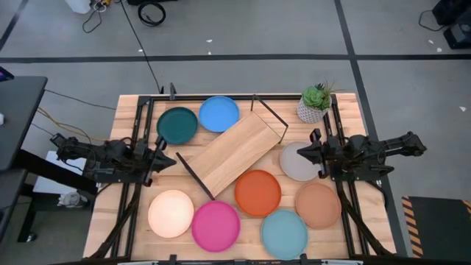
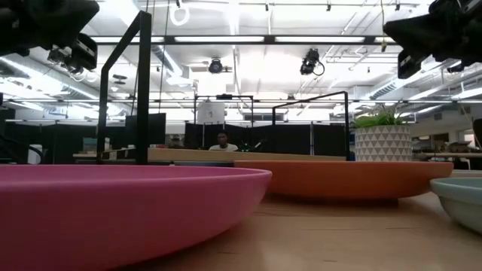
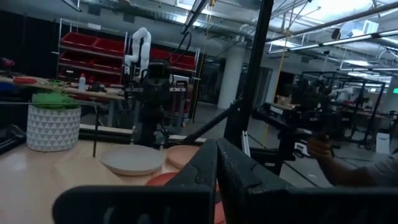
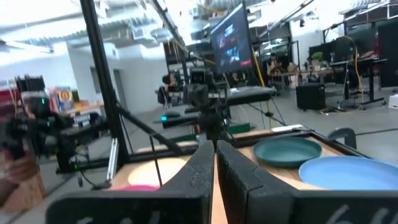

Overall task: Place and stack plates onto a shelf
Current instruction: Put the gray plate on the shelf, then stack the brown plate on top of the gray plate on the shelf

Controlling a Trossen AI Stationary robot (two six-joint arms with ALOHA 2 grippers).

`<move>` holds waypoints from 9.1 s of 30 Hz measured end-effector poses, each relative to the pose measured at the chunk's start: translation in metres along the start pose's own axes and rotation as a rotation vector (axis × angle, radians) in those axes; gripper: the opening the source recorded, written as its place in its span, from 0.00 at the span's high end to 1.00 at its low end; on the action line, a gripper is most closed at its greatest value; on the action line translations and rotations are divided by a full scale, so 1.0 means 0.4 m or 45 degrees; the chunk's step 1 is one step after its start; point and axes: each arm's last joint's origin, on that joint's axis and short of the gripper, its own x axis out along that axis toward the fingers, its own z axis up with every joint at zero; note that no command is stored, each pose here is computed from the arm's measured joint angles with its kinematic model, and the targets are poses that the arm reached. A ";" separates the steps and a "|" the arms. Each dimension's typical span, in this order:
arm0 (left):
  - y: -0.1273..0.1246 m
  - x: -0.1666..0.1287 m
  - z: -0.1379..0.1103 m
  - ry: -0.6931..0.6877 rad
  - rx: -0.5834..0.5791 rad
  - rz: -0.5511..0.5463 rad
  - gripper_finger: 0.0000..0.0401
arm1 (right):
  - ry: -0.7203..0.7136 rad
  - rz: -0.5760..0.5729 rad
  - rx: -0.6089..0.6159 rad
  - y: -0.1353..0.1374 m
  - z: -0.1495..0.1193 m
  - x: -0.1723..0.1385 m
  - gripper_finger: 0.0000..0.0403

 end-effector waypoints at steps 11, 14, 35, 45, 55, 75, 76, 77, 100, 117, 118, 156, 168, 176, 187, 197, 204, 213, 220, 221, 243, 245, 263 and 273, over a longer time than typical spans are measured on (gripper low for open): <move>0.001 0.000 0.010 -0.059 -0.010 0.030 0.97 | 0.314 -0.225 -0.008 -0.011 -0.059 0.037 0.95; 0.005 -0.001 0.012 -0.075 -0.025 0.099 0.97 | 0.400 -0.232 -0.029 -0.008 -0.060 0.054 0.95; 0.003 -0.013 0.109 -0.251 0.341 0.356 0.81 | 1.477 -0.406 0.020 0.063 -0.089 0.188 0.65; -0.013 -0.018 0.146 -0.260 0.436 0.176 0.73 | 1.855 -0.680 0.094 0.111 -0.121 0.274 0.63; -0.027 -0.018 0.144 -0.260 0.235 -0.088 0.73 | 2.071 -0.723 0.115 0.115 -0.175 0.326 0.68; -0.025 -0.015 0.132 -0.196 0.220 -0.085 0.73 | 2.169 -0.809 0.337 0.060 -0.204 0.341 0.96; -0.025 -0.015 0.132 -0.197 0.219 -0.085 0.73 | 2.176 -0.833 0.349 0.059 -0.200 0.339 0.95; -0.025 -0.015 0.132 -0.196 0.219 -0.086 0.73 | 2.193 -0.857 0.357 0.060 -0.194 0.338 0.95; -0.023 -0.015 0.129 -0.183 0.210 -0.056 0.73 | 1.853 -0.301 -0.115 0.161 0.006 0.514 0.97; -0.028 0.023 0.187 0.058 0.103 0.116 0.73 | 1.811 -0.263 -0.334 -0.055 -0.027 0.587 0.97; -0.028 0.026 0.187 0.079 0.106 0.120 0.73 | 1.817 -0.270 -0.336 -0.069 -0.030 0.588 0.97; -0.027 0.075 0.154 0.233 0.061 0.147 0.73 | 2.004 -0.185 -0.384 -0.128 -0.105 0.588 0.87; -0.027 0.074 0.152 0.248 0.083 0.147 0.73 | 1.967 -0.248 -0.295 -0.046 -0.062 0.621 0.69; -0.026 0.073 0.146 0.285 0.200 0.139 0.73 | 1.755 -0.064 -0.312 0.139 -0.083 0.644 0.63; -0.026 0.073 0.146 0.287 0.217 0.137 0.73 | 1.665 -0.031 -0.215 0.323 -0.102 0.603 0.64; -0.025 0.072 0.143 0.300 0.214 0.139 0.73 | 1.858 -0.091 -0.346 0.400 -0.131 0.501 0.64; -0.025 0.071 0.141 0.313 0.216 0.140 0.73 | 2.123 -0.729 0.041 0.376 -0.121 0.427 0.65; -0.025 0.072 0.142 0.307 0.206 0.142 0.73 | 2.247 -0.962 0.464 0.343 -0.208 0.371 0.67; -0.025 0.072 0.141 0.309 0.206 0.142 0.73 | 2.249 -1.115 0.555 0.328 -0.222 0.354 0.67; -0.024 0.071 0.141 0.313 0.207 0.142 0.73 | 2.244 -1.119 0.562 0.328 -0.221 0.354 0.67; -0.023 0.069 0.131 0.365 0.214 0.148 0.73 | 2.262 -1.048 0.538 0.263 -0.265 0.340 0.94; -0.023 0.069 0.131 0.366 0.214 0.148 0.73 | 2.265 -1.031 0.524 0.260 -0.265 0.341 0.96; -0.022 0.068 0.129 0.382 0.216 0.150 0.73 | 2.321 -0.609 -0.071 0.315 -0.134 0.415 0.96; -0.022 0.068 0.129 0.378 0.215 0.150 0.73 | 2.193 -0.202 -0.577 0.315 -0.077 0.478 0.96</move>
